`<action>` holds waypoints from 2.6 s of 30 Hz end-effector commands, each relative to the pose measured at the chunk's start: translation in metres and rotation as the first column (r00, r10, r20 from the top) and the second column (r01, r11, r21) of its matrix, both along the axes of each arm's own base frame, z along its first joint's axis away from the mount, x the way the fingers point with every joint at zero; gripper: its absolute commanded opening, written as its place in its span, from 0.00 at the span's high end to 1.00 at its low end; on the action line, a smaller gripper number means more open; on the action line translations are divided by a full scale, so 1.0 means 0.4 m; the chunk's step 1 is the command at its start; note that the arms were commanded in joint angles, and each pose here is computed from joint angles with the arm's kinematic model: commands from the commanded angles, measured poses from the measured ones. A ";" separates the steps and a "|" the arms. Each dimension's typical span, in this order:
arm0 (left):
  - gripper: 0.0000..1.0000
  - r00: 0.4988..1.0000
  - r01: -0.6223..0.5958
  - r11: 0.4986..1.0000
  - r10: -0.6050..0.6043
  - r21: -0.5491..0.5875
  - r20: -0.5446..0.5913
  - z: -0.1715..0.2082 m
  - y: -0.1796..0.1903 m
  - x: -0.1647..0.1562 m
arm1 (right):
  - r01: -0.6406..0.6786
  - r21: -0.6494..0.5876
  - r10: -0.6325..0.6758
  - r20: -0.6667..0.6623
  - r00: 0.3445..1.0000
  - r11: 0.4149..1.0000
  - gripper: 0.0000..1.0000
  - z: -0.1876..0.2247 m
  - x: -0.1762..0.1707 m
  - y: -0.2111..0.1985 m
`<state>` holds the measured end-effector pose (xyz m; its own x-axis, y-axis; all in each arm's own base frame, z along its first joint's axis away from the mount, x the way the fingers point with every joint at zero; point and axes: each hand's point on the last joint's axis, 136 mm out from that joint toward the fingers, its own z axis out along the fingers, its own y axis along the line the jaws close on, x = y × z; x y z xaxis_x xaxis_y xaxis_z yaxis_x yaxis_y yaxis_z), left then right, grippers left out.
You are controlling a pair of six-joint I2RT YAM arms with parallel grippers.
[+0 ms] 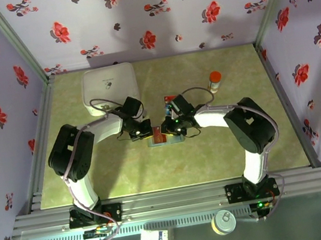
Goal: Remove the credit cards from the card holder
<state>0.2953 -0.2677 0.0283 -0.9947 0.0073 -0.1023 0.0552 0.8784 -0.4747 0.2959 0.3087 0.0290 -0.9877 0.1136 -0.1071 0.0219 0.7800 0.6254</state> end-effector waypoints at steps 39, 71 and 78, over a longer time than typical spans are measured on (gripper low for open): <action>1.00 1.000 0.013 0.998 -0.012 0.059 -0.015 -0.019 0.027 -0.022 | 0.072 0.125 -0.075 0.022 0.997 0.990 0.89 0.039 -0.002 -0.042; 1.00 0.994 -0.025 0.998 0.031 -0.061 0.103 0.123 0.020 0.028 | -0.450 -0.552 0.669 0.295 0.682 0.702 0.97 0.248 0.044 -0.205; 1.00 0.993 -0.045 0.997 0.052 -0.067 0.105 0.128 0.057 0.025 | -0.593 -0.709 0.912 0.187 0.364 0.382 0.99 0.277 0.076 -0.226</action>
